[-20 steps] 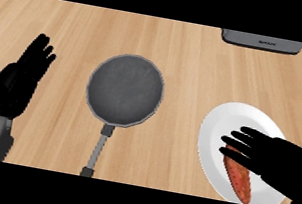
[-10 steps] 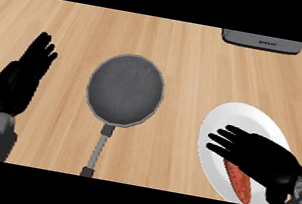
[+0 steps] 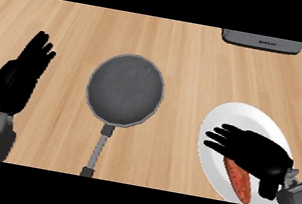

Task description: Pick the sweet potato from the plate and place it in the pan

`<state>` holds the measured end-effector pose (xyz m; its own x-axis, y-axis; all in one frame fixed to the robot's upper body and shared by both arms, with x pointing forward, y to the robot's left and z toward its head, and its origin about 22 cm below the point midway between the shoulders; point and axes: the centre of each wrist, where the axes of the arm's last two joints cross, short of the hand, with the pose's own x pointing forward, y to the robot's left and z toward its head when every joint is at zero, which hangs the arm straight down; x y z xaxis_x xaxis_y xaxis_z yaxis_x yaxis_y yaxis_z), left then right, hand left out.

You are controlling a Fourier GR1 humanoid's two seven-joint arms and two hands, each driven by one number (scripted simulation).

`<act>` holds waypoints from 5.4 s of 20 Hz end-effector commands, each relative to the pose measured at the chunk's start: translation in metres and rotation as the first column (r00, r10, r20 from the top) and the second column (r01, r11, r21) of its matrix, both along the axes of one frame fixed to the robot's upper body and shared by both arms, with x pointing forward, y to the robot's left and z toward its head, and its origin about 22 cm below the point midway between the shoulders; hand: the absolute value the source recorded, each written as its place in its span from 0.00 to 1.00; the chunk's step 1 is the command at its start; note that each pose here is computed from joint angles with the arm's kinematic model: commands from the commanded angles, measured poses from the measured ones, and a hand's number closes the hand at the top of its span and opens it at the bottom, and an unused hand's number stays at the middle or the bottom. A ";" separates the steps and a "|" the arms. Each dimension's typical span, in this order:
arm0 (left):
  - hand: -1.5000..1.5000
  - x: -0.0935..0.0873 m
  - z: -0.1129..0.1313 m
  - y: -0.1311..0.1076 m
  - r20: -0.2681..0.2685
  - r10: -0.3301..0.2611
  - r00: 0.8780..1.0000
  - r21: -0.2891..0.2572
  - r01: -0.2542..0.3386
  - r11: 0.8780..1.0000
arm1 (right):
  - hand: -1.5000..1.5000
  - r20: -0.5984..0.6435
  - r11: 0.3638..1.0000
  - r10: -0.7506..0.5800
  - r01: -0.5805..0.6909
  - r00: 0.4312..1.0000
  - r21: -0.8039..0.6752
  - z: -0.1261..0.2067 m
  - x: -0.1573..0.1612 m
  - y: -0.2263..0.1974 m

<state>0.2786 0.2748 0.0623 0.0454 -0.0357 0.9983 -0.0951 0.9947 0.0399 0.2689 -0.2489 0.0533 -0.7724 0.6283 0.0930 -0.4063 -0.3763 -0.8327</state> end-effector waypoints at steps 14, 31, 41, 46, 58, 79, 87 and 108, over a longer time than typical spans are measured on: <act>0.50 0.001 0.012 -0.018 -0.004 -0.010 1.000 0.004 0.010 1.000 | 1.00 -0.032 0.991 0.094 -0.091 0.995 0.096 -0.045 0.008 0.027; 0.50 -0.003 -0.008 -0.005 -0.030 0.000 1.000 -0.004 0.000 1.000 | 1.00 0.266 0.799 -0.597 0.528 0.757 0.288 0.008 0.008 0.132; 0.50 0.005 0.000 -0.021 -0.016 -0.092 0.996 0.000 0.092 0.996 | 1.00 0.533 0.630 -0.767 0.576 0.357 0.520 0.089 0.005 0.192; 0.50 0.011 0.006 -0.034 0.000 -0.143 0.990 0.004 0.143 0.990 | 1.00 0.514 0.494 -0.841 0.628 0.168 0.602 0.112 0.006 0.216; 0.50 0.018 -0.002 -0.041 0.002 -0.143 0.990 0.013 0.143 0.990 | 1.00 0.375 0.251 -0.925 0.636 -0.065 0.730 0.136 0.022 0.258; 0.50 0.015 0.009 -0.034 0.012 -0.087 0.996 -0.006 0.087 0.996 | 1.00 0.278 0.195 -0.960 0.757 0.018 0.624 0.023 0.078 0.239; 0.50 0.004 -0.008 -0.023 0.008 -0.083 0.996 -0.004 0.083 0.997 | 0.00 0.000 -0.039 -0.999 0.812 -0.048 0.582 -0.004 0.078 0.215; 0.50 -0.003 -0.009 0.000 -0.027 0.025 0.999 0.005 -0.025 1.000 | 0.00 -0.564 -0.461 -0.802 0.398 0.195 0.793 -0.016 -0.056 0.200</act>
